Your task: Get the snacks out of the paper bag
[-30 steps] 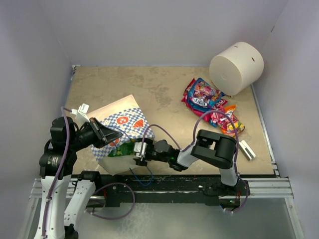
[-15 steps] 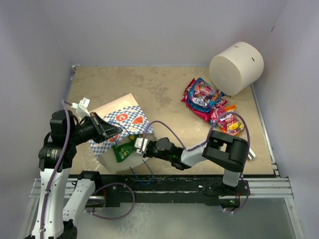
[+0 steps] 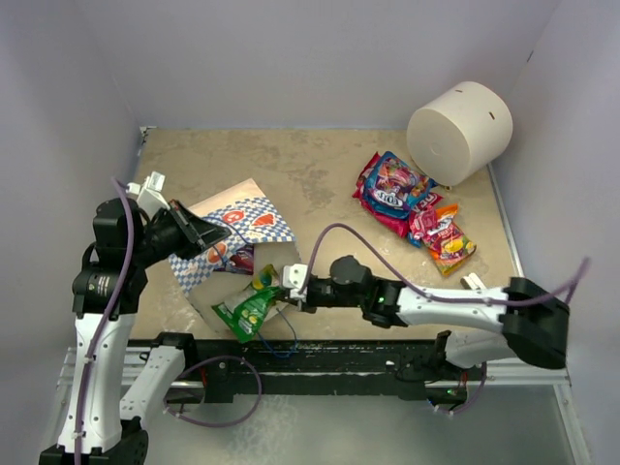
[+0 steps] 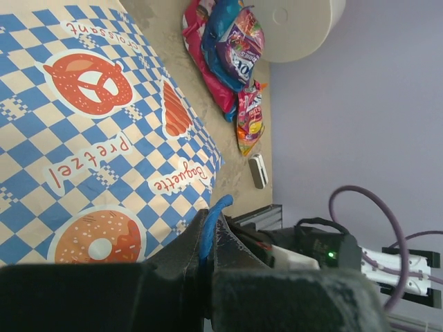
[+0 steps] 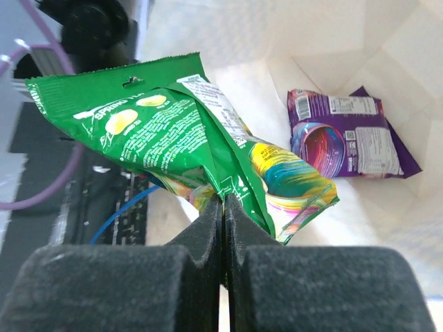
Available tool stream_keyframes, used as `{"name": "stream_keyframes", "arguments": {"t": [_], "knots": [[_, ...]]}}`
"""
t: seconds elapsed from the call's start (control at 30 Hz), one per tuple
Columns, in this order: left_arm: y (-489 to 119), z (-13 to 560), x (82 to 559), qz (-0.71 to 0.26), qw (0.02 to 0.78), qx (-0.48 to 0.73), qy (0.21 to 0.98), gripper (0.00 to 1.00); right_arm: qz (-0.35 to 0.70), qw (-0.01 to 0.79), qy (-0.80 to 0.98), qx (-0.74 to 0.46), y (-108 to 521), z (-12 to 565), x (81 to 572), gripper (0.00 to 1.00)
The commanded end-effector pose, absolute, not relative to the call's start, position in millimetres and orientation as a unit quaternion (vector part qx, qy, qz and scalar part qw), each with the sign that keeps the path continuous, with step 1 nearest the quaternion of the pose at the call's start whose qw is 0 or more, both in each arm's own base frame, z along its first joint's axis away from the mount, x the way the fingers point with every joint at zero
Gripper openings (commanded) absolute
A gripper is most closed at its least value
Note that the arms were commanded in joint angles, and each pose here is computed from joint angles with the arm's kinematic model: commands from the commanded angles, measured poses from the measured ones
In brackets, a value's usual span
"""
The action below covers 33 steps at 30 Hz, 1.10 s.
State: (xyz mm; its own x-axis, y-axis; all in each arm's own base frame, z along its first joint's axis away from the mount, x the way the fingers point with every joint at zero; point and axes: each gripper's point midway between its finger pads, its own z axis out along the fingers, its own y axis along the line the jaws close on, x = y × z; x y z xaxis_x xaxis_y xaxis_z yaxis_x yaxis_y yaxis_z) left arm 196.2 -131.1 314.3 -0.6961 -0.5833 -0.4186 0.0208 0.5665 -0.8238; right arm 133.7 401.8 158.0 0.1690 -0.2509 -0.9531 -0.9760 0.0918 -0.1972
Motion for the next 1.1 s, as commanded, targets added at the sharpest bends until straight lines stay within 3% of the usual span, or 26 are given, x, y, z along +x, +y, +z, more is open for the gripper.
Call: {"name": "stream_keyframes", "arguments": {"t": [0.0, 0.43, 0.67, 1.07], "knots": [[-126, 338, 214, -0.429, 0.408, -0.163, 0.789, 0.0, 0.389, 0.494, 0.521, -0.577, 371, 203, 105, 0.0], [-120, 337, 230, -0.421, 0.417, -0.188, 0.783, 0.0, 0.254, 0.617, 0.534, -0.519, 256, 304, 126, 0.0], [-124, 343, 233, -0.429, 0.42, -0.17, 0.782, 0.0, 0.084, 0.717, 0.623, -0.302, 195, 335, 207, 0.0], [-130, 351, 228, -0.443, 0.423, -0.146, 0.777, 0.0, -0.022, 0.595, 0.799, 0.085, 81, 274, 350, 0.0]]}}
